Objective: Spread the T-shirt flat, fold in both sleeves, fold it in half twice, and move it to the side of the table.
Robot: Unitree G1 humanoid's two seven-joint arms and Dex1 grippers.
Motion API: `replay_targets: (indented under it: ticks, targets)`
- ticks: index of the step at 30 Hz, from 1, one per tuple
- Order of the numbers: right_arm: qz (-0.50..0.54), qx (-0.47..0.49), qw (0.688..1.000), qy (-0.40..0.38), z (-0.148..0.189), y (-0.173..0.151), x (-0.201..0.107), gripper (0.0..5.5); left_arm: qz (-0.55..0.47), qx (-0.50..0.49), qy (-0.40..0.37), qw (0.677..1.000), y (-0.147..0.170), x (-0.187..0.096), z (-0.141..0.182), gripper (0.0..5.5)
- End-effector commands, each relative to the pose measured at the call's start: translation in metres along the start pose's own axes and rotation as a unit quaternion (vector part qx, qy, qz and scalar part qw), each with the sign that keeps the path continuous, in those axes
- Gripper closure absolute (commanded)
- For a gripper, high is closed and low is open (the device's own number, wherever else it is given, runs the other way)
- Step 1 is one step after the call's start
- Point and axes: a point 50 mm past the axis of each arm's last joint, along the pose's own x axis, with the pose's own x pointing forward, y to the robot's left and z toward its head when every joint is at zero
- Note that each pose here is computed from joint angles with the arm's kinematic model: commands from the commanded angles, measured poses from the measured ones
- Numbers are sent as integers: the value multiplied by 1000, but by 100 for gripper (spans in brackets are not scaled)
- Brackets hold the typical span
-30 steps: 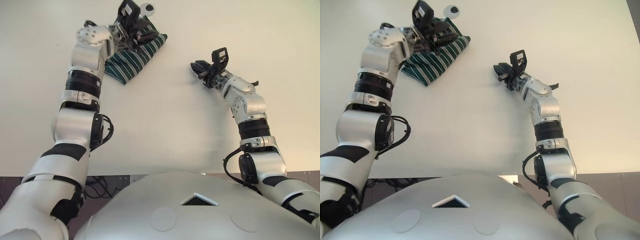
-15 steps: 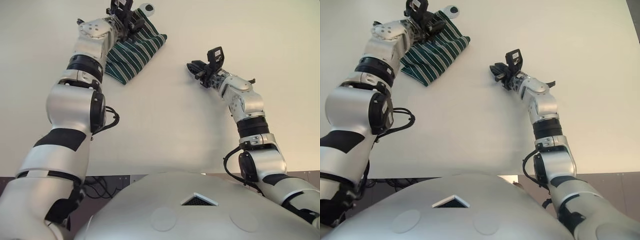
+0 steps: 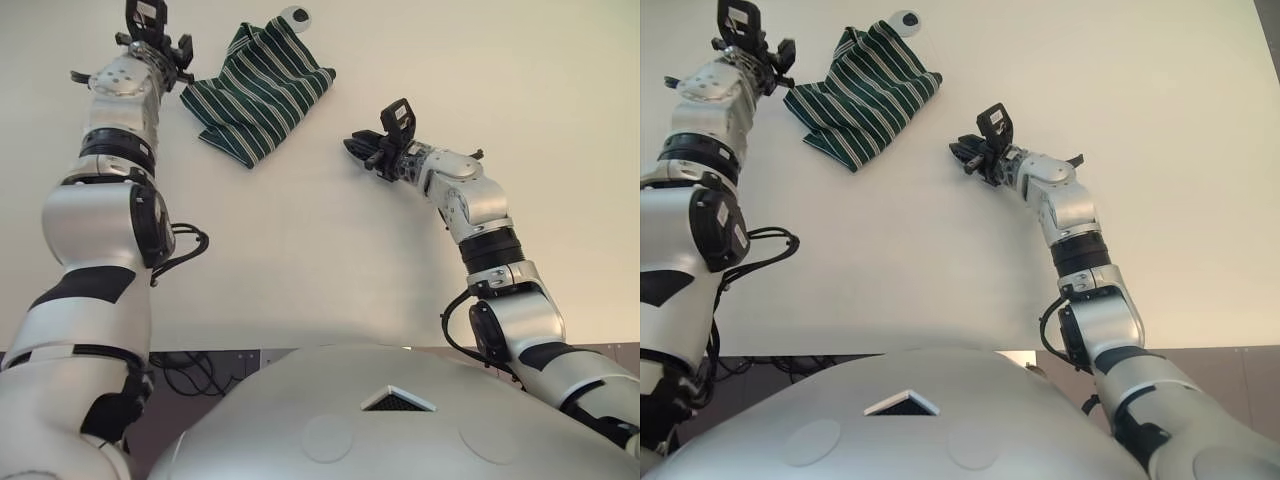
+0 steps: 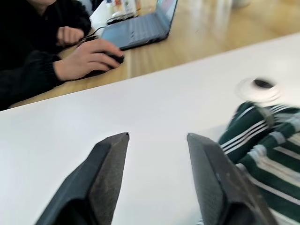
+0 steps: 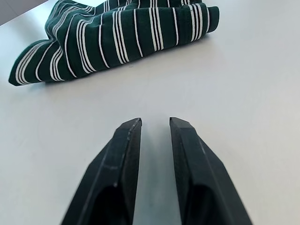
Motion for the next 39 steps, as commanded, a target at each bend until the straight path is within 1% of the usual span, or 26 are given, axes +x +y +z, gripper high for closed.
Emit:
replay_targets:
  ticks: [1, 3, 5, 7, 11, 12, 15, 16, 18, 20, 21, 23, 24, 25, 27, 29, 30, 32, 34, 35, 36, 39]
  targets:
    - [-28, 38, 998, 50, -31, -3, -7, 437, -126, -12, -20, 992, -36, 9, 3, 326]
    - [-28, 39, 998, 43, -29, 0, -5, 437, -174, 21, -11, 984, -56, 9, -14, 326]
    - [-26, 38, 998, 38, -27, 1, -5, 437, -177, 59, -6, 982, -69, 6, -37, 326]
    - [-25, 35, 998, 37, -25, 1, -7, 437, -160, 68, -6, 985, -73, 1, -54, 326]
    - [-34, 35, 998, 38, -27, -2, -12, 437, -145, 60, -37, 987, -80, -6, -67, 326]
    - [-36, 36, 998, 37, -27, -2, -13, 437, -153, 65, -32, 986, -85, -7, -71, 326]
    - [-35, 33, 998, 33, -23, -1, -13, 437, -191, 68, 37, 979, -99, -11, -96, 326]
    - [-34, 35, 998, 24, -18, -1, -14, 437, -232, 71, 77, 967, -106, -17, -112, 326]
    - [-43, 32, 999, 3, -5, -8, -23, 437, -340, 71, 133, 928, -120, -39, -143, 326]
    - [-61, 24, 998, -14, 9, -19, -39, 437, -427, 69, 151, 889, -125, -63, -160, 326]
    - [-70, 19, 997, -19, 14, -24, -47, 437, -454, 72, 149, 876, -125, -72, -163, 326]
    - [-82, 18, 996, -25, 19, -32, -64, 437, -501, 57, 130, 854, -125, -92, -157, 326]
    - [-87, 20, 996, -28, 20, -34, -76, 437, -531, 50, 115, 838, -129, -105, -149, 326]
    - [-95, 19, 995, -28, 20, -37, -91, 437, -569, 46, 102, 815, -135, -122, -137, 326]
    - [-105, 11, 994, -31, 26, -41, -117, 437, -616, 50, 74, 782, -148, -147, -116, 326]
    - [-91, 6, 995, -49, 41, -42, -133, 437, -637, 38, 53, 768, -154, -163, -96, 326]
    - [-65, 10, 996, -56, 48, -38, -138, 437, -642, 42, 43, 765, -154, -169, -86, 326]
    - [-11, 19, 998, -54, 51, -27, -143, 437, -626, 54, 9, 778, -150, -168, -65, 326]
    - [42, 44, 996, -60, 52, -14, -148, 437, -578, 61, -62, 811, -141, -154, -32, 326]
    - [57, 51, 995, -61, 52, -10, -151, 437, -556, 61, -85, 825, -137, -149, -19, 326]
    - [76, 60, 993, -63, 54, -4, -155, 437, -531, 65, -95, 840, -128, -147, -8, 326]
    - [106, 71, 991, -51, 51, 14, -170, 437, -484, 56, -106, 867, -107, -153, 13, 326]
